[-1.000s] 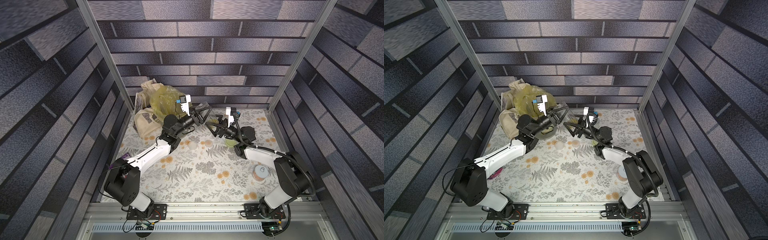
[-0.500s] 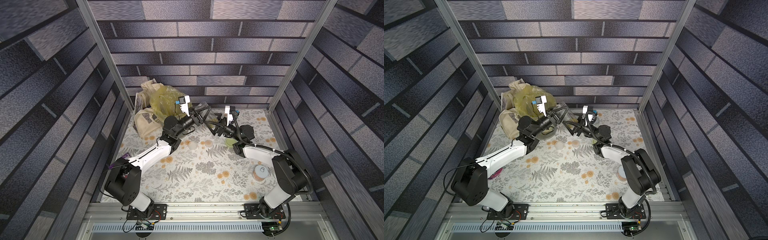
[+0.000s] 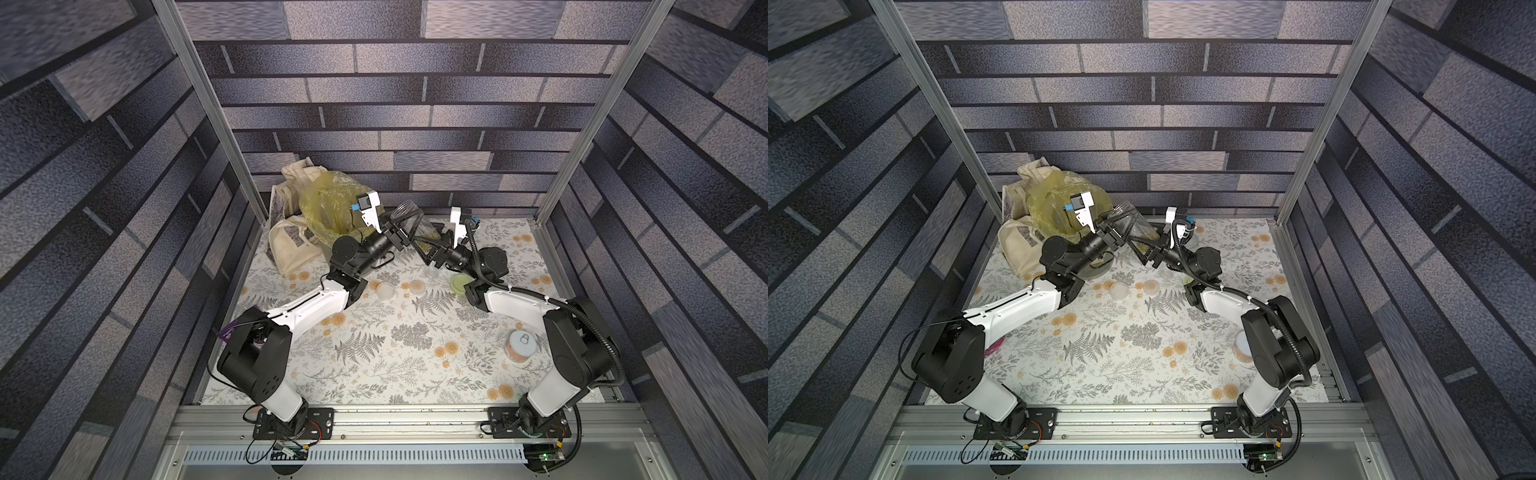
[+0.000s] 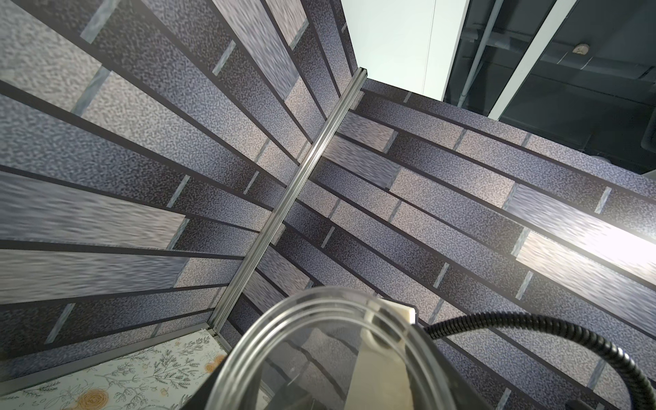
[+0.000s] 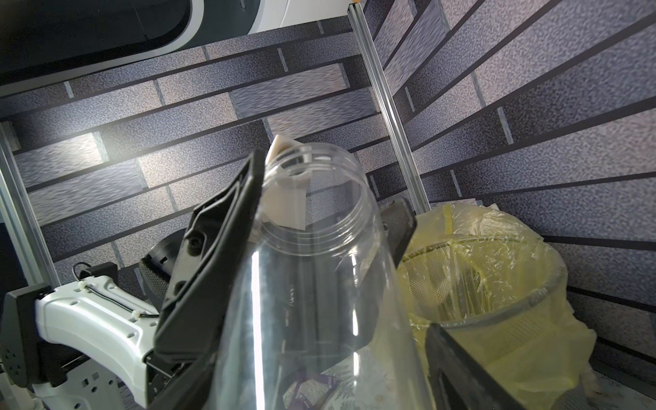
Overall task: Empty moldy mung beans from jars
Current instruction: Pour the moldy mung beans from the jar into the trash bin.
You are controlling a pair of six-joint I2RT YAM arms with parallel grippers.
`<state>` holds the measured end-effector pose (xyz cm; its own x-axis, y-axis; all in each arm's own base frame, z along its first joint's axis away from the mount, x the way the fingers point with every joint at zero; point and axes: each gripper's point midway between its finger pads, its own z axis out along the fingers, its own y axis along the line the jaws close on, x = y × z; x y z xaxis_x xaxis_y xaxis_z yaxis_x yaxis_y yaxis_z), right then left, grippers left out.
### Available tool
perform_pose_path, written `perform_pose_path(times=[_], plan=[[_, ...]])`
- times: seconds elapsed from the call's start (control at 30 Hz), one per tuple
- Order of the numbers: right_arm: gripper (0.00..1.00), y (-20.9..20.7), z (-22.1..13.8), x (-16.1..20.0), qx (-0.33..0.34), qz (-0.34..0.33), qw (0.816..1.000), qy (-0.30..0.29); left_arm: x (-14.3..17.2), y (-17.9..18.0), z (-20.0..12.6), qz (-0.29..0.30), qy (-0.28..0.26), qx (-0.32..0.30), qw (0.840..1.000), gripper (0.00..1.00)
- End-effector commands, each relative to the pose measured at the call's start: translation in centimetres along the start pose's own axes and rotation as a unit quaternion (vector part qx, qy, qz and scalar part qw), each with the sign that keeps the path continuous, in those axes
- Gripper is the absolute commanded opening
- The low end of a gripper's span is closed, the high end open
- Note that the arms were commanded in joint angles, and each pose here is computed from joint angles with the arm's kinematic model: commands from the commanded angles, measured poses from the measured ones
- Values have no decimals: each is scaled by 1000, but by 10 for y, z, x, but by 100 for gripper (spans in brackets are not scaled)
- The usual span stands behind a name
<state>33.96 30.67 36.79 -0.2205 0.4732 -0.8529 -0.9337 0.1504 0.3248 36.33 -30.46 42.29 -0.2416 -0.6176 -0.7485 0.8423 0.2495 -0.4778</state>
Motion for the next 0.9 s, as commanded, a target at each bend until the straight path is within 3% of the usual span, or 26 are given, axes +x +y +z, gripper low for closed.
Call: perform_pose_path(times=[0.0, 0.23, 0.4, 0.5, 0.57, 0.73, 0.87], plan=[[73, -8, 4, -10, 12, -2, 1000, -23, 1, -21, 2, -4, -2, 41, 999, 59], [57, -12, 5, -13, 19, -9, 999, -31, 3, -17, -3, -6, -3, 33, 999, 60], [49, -20, 13, -14, 17, 2, 999, -32, 6, -11, -7, -17, -3, 21, 1000, 68], [47, -27, 18, -12, 31, 14, 999, -20, 0, -9, -12, -18, -6, 14, 1000, 95], [46, -32, 24, -18, 46, 10, 999, -9, -9, -10, -19, -8, -8, 2, 1000, 100], [45, -49, 35, -11, 103, 18, 992, 69, -32, -12, -49, 71, 10, -79, 994, 100], [43, -65, 47, 3, 144, 41, 971, 185, -50, -18, -89, 173, 28, -171, 970, 100]])
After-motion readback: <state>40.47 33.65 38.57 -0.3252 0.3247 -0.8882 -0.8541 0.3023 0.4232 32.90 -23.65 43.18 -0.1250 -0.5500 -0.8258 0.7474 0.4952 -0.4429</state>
